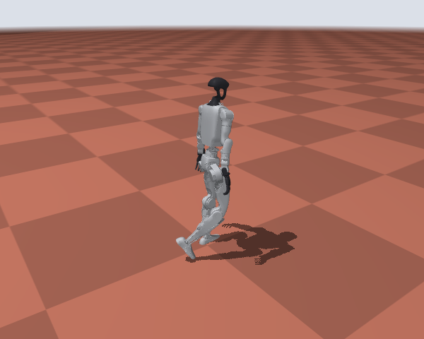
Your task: Walk run
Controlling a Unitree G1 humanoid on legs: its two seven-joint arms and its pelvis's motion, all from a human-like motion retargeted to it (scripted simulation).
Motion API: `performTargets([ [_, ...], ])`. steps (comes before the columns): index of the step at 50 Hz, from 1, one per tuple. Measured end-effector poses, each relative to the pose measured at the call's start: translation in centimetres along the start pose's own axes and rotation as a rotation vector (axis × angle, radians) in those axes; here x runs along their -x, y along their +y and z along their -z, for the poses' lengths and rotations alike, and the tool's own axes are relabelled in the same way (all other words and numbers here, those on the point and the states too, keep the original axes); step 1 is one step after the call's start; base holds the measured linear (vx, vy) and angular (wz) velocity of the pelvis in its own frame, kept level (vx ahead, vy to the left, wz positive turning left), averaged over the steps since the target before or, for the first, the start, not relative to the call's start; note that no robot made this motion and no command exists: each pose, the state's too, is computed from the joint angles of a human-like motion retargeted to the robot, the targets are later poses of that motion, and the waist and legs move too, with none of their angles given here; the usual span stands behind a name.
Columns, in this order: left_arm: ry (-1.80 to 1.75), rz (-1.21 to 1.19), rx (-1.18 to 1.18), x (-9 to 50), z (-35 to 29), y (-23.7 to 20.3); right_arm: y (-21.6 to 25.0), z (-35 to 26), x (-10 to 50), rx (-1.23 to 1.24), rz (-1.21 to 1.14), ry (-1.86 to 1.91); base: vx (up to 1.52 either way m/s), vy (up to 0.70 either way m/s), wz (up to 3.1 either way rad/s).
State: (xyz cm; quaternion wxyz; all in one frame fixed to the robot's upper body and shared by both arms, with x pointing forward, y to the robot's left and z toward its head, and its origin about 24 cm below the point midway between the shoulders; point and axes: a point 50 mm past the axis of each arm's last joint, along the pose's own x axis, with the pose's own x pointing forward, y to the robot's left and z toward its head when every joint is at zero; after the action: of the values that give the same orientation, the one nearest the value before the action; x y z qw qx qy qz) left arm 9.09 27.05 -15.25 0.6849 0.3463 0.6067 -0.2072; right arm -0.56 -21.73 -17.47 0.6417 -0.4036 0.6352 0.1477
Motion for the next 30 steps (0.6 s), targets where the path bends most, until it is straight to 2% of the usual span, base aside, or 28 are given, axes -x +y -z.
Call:
performTargets([
  [5, -0.194, -0.13, -0.027, 0.8, -4.8, 4.3, 1.5, 0.6, 0.4, -0.096, -0.028, 0.033, 0.53, 0.1, 0.61],
  [11, -0.319, -0.16, -0.089, 2.1, -8.0, 7.5, 2.8, 0.1, 0.7, -0.097, -0.092, 0.022, 0.48, 0.01, 0.93],
  [15, -0.311, -0.154, -0.158, 2.3, -9.1, 7.9, 3.7, 0.3, 1.0, -0.113, -0.129, 0.031, 0.67, 0.01, 0.39],
  [21, -0.286, -0.077, -0.176, 1.1, -8.1, 4.4, 3.7, 1.1, 1.1, -0.095, -0.164, 0.07, 0.74, 0.03, 0.3],
  [25, -0.175, 0.014, -0.113, -0.2, -4.0, -0.9, 3.5, 1.7, 1.0, -0.111, -0.157, 0.095, 1.05, -0.01, 0.18],
  [30, 0.034, 0.177, 0.115, -0.2, 1.7, -8.1, 1.1, -0.4, 0.3, -0.165, -0.029, 0.002, 0.84, 0.02, -0.1],
])
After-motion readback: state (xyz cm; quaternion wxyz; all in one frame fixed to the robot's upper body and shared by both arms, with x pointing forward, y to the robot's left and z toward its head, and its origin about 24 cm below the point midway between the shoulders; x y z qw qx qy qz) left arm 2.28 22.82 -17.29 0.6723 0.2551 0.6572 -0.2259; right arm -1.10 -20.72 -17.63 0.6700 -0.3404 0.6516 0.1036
